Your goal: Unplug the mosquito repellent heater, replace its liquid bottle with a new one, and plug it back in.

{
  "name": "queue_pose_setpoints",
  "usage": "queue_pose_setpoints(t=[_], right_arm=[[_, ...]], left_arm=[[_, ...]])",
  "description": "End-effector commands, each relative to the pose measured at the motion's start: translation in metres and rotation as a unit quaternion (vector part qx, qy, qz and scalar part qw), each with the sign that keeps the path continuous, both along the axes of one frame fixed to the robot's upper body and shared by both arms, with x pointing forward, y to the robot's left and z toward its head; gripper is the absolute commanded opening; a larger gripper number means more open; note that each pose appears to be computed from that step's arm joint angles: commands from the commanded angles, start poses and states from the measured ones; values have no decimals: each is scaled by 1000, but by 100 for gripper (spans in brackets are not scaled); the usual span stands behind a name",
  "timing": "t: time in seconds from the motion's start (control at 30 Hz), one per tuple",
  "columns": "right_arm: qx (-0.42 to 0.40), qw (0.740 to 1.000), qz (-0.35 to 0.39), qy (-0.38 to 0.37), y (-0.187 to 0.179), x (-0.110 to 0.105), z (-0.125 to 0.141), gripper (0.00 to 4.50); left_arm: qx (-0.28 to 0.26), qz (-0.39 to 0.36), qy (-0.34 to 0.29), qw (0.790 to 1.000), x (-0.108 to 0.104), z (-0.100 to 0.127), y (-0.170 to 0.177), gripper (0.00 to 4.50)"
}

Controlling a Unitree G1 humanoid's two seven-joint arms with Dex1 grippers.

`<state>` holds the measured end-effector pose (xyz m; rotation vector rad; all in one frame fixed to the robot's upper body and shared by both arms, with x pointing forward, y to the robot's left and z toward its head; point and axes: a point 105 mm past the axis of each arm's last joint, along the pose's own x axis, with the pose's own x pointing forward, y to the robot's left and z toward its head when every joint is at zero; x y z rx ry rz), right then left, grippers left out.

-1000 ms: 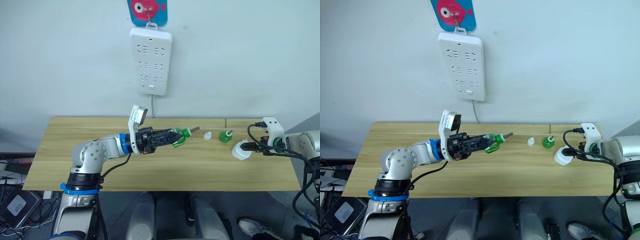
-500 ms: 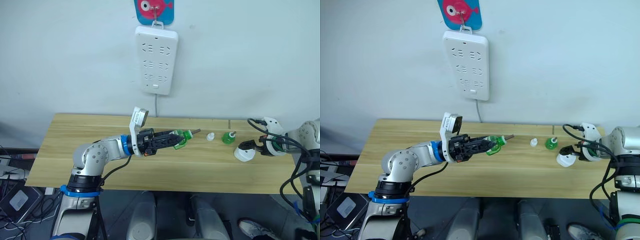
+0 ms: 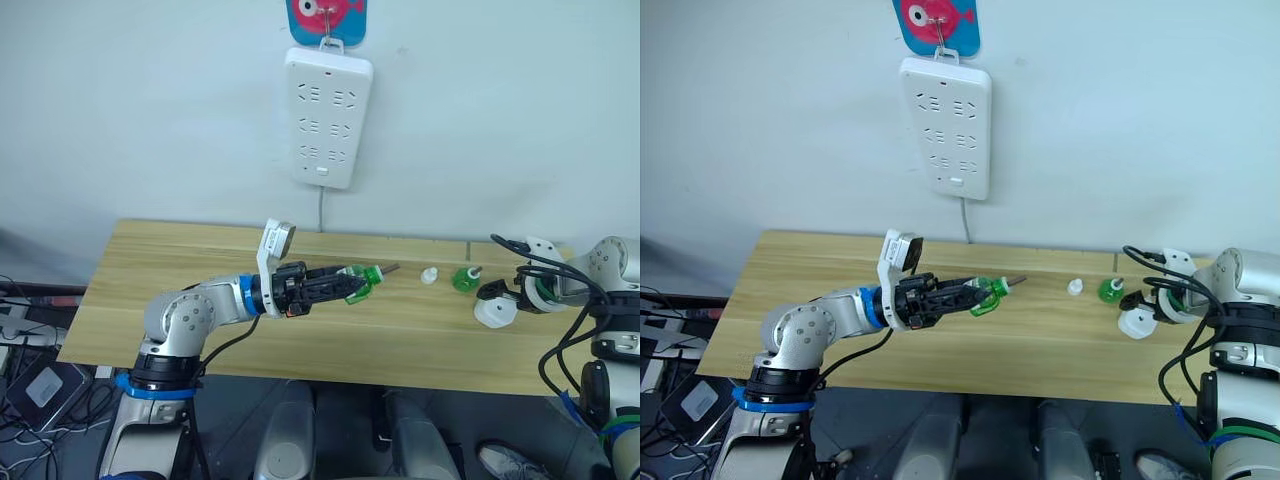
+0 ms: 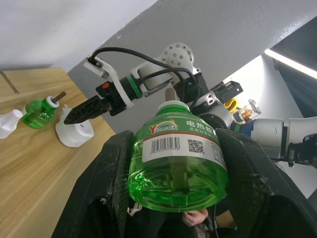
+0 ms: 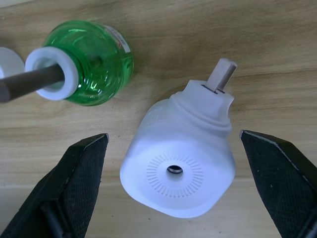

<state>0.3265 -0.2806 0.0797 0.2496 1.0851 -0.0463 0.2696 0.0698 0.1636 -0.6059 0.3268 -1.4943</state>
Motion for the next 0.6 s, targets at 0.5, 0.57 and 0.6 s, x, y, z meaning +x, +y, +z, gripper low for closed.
queue_pose_setpoints(t=[0.5,0.57,0.6], right_arm=[[-1,1000,-15,12,-8,-12,-12,445],[0,1000,-18,14,-9,-14,-13,445],[0,1000,-18,14,-9,-14,-14,445]], left_arm=[[3,-7,-20,1000,-6,3,-1,225],[3,-7,-20,1000,-6,3,-2,225],[4,-7,-19,1000,-6,3,-2,225]])
